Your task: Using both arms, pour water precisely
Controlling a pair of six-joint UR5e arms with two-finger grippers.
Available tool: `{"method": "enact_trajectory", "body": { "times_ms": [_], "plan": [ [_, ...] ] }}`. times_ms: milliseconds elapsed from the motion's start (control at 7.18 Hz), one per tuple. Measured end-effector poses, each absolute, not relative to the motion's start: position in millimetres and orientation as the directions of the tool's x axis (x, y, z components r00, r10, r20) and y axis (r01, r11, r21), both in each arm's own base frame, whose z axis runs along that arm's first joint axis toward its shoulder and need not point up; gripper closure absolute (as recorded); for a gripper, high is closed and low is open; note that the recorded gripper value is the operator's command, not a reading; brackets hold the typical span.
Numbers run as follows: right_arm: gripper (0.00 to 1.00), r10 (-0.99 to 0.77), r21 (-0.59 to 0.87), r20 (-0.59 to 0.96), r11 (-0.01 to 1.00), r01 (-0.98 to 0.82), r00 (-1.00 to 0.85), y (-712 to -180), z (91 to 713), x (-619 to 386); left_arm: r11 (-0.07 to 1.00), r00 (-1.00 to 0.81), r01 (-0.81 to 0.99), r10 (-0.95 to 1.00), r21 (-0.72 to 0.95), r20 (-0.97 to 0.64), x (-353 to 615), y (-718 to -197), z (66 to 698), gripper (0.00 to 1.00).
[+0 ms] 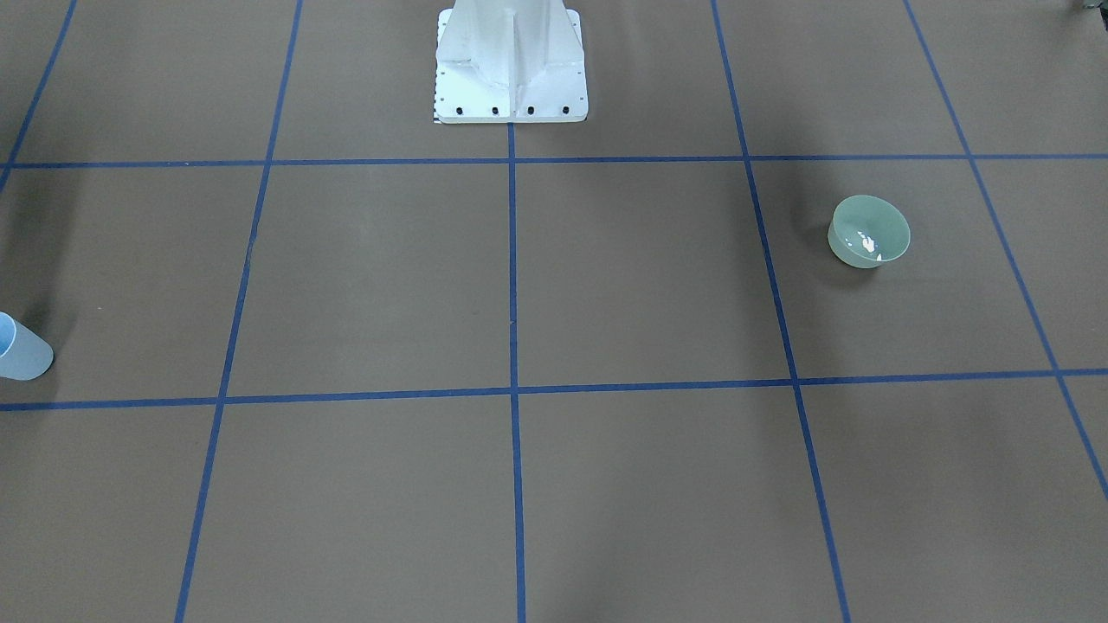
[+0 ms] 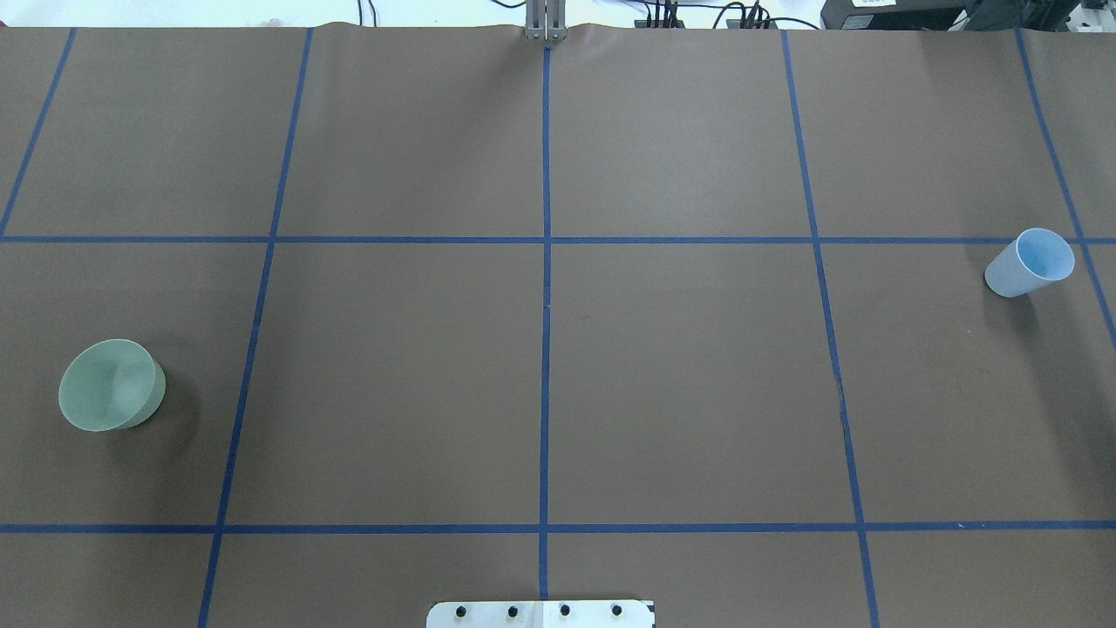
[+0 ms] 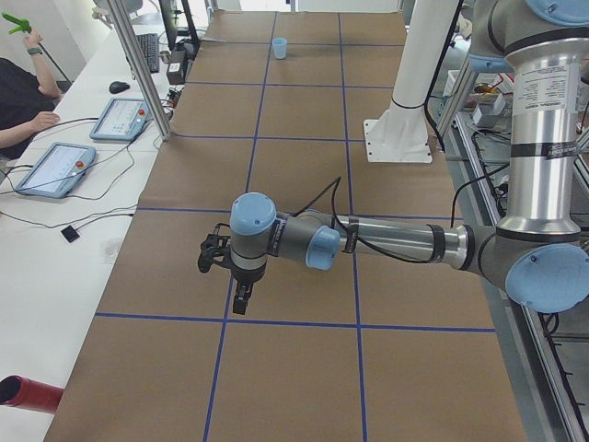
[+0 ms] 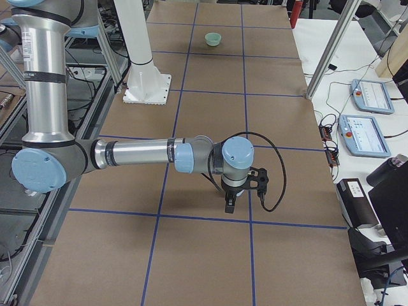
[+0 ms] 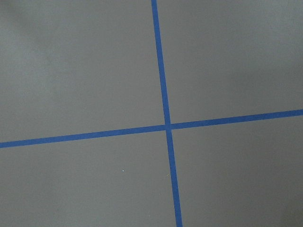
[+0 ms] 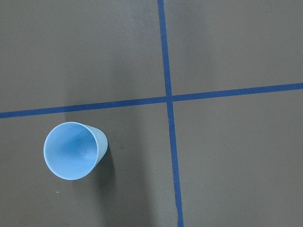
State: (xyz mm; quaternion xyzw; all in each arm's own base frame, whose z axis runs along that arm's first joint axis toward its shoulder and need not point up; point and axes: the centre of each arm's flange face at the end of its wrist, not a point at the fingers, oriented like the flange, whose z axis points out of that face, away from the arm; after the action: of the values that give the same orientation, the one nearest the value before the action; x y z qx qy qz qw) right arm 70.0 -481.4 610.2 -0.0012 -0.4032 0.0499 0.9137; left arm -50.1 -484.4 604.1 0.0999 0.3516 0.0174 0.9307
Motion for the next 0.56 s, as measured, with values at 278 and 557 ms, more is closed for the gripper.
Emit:
{"method": "enact_trajectory", "body": {
  "times_ms": [278, 557],
  "plan": [
    [0.00, 0.091, -0.042, 0.740, 0.995, -0.089, 0.666, -481.7, 609.8, 69.7, 0.982, 0.738, 0.036, 0.098, 0.184, -0.668, -48.6, -478.7, 608.8, 0.00],
    [0.00, 0.090, -0.042, 0.741, 0.995, -0.089, 0.665, -482.4, 609.4, 69.7, 0.984, 0.717, 0.035, 0.096, 0.172, -0.690, -46.7, -474.5, 611.3, 0.00]
  ]
}}
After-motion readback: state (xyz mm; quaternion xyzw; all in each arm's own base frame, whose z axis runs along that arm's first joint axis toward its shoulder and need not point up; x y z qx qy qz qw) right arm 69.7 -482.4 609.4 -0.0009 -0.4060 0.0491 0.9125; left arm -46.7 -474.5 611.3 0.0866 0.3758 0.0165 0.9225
